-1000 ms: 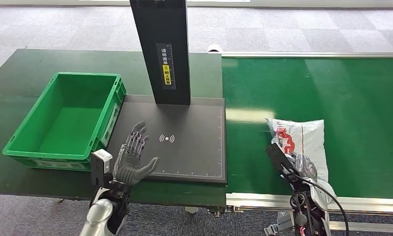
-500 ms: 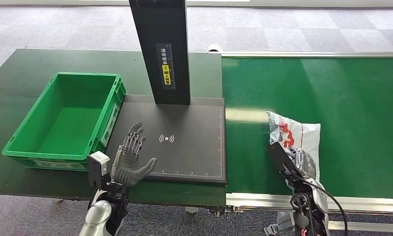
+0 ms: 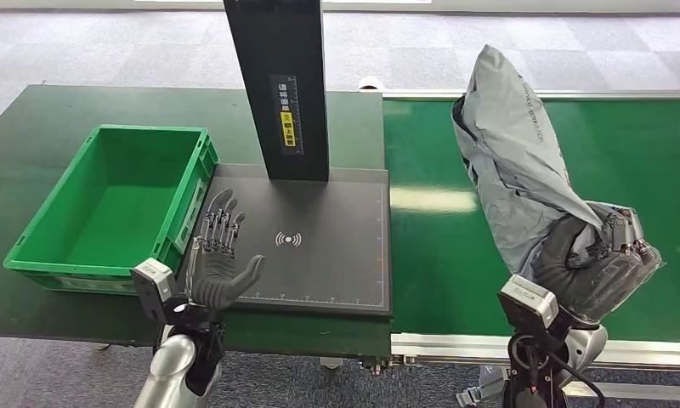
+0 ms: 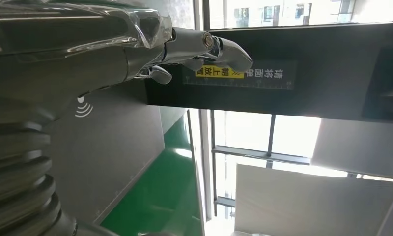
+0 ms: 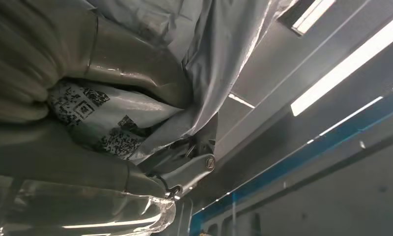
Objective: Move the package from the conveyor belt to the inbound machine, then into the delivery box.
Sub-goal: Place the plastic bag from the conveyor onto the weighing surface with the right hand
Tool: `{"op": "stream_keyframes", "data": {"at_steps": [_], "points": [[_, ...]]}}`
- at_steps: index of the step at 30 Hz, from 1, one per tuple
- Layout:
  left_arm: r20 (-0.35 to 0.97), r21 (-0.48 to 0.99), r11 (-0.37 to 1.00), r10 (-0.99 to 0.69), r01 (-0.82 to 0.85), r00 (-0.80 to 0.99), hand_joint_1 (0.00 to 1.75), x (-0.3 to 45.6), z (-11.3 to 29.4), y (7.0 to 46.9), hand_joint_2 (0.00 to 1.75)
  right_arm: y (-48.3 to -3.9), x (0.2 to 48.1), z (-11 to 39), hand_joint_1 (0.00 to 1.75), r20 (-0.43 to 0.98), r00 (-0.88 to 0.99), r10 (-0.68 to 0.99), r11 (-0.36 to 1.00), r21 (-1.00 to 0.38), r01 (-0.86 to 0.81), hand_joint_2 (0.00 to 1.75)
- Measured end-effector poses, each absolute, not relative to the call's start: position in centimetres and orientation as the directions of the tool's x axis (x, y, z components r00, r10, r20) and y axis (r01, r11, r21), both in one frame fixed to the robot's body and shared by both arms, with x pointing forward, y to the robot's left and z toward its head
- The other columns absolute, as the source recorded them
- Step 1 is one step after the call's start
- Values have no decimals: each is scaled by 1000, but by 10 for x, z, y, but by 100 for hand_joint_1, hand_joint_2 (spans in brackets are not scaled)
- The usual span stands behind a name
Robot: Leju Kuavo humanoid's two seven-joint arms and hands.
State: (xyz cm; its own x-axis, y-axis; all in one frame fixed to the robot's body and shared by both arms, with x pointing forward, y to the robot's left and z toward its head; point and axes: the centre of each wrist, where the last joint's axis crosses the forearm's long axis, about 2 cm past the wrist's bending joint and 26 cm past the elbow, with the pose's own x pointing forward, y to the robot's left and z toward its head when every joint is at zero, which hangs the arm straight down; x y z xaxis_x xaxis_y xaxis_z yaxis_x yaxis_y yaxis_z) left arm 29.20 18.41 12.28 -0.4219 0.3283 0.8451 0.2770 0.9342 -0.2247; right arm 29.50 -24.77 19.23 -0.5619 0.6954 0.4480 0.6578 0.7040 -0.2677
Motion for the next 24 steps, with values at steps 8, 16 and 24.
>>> {"op": "stream_keyframes", "data": {"at_steps": [8, 16, 24], "points": [[825, -248, 943, 325, 221, -462, 0, 294, 122, 186, 175, -214, 296, 209, 175, 199, -624, 755, 640, -428, 638, 175], [814, -259, 945, 324, 197, -483, 0, 298, 124, 191, 175, -166, 311, 194, 175, 50, -685, 727, 546, -647, 532, 175], [800, -288, 942, 335, 172, -497, 0, 300, 123, 196, 175, -142, 336, 145, 175, 0, -720, 694, 285, -918, 276, 175]]}}
